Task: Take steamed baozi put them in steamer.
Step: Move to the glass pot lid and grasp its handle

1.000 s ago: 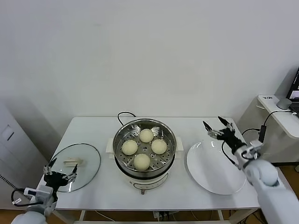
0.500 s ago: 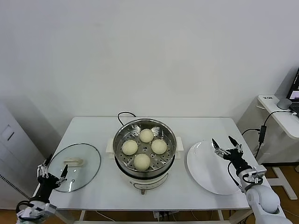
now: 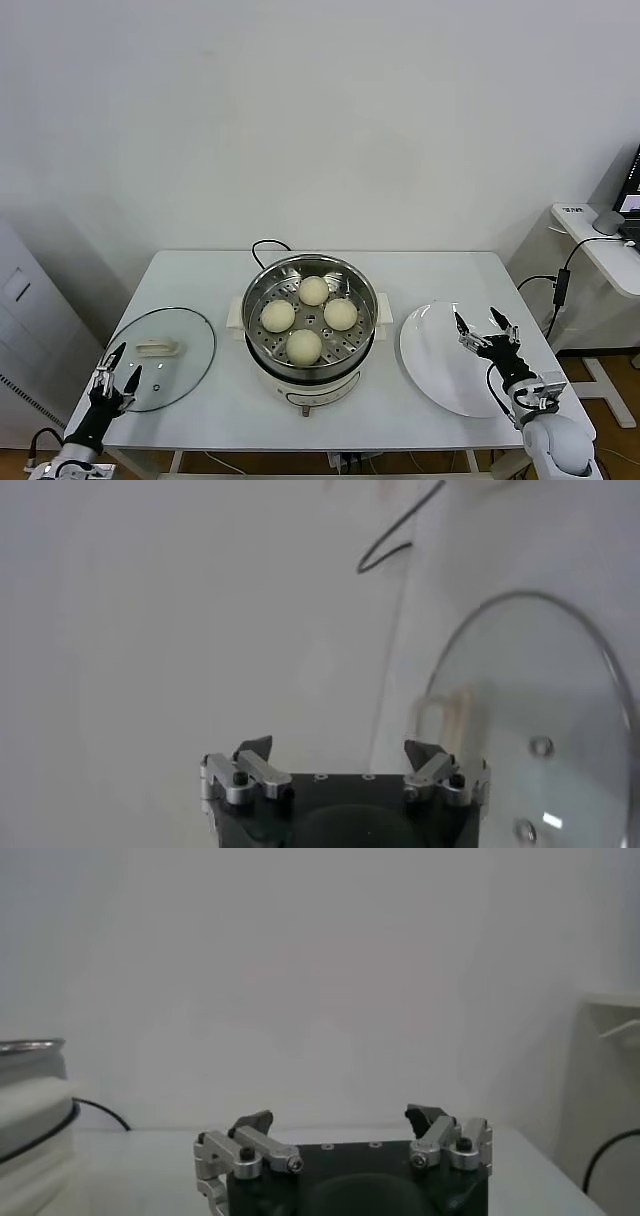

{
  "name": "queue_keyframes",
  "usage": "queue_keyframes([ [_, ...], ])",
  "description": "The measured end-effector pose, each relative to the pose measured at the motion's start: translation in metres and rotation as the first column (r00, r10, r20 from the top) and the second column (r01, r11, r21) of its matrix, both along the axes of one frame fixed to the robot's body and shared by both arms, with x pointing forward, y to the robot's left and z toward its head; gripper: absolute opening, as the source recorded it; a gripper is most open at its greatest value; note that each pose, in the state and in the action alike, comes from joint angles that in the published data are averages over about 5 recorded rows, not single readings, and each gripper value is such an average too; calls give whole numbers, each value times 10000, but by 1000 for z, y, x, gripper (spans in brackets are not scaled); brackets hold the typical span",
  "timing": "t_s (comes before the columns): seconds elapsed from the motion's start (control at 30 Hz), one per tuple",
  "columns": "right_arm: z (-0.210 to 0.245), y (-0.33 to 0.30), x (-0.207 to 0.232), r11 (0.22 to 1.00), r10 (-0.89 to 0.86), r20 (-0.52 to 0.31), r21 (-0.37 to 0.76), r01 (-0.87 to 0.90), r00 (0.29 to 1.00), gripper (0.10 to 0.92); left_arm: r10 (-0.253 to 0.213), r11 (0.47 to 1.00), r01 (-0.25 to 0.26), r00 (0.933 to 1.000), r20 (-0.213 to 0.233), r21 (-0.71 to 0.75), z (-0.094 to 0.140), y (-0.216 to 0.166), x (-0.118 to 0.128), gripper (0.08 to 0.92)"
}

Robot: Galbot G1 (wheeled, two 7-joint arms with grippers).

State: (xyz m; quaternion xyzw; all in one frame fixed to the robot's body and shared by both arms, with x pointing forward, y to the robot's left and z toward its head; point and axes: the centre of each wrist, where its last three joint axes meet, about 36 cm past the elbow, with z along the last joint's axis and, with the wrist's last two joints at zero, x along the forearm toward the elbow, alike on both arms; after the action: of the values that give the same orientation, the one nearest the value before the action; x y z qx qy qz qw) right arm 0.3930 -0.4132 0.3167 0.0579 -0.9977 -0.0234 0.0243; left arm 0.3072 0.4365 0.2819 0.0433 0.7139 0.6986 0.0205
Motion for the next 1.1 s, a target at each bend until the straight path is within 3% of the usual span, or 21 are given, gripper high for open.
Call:
queue_keyframes([
  [0.5,-15,2,-9,10000,20,-209,-33,-21,9998,823,-489,9916,503,9987,-149,1193,-21,12,19,823],
  [1.1,-24,5,-13,9998,139,-388,-114,-143,9992,823,-510,9885,507,9987,-12,1425,-17,12,67,823],
])
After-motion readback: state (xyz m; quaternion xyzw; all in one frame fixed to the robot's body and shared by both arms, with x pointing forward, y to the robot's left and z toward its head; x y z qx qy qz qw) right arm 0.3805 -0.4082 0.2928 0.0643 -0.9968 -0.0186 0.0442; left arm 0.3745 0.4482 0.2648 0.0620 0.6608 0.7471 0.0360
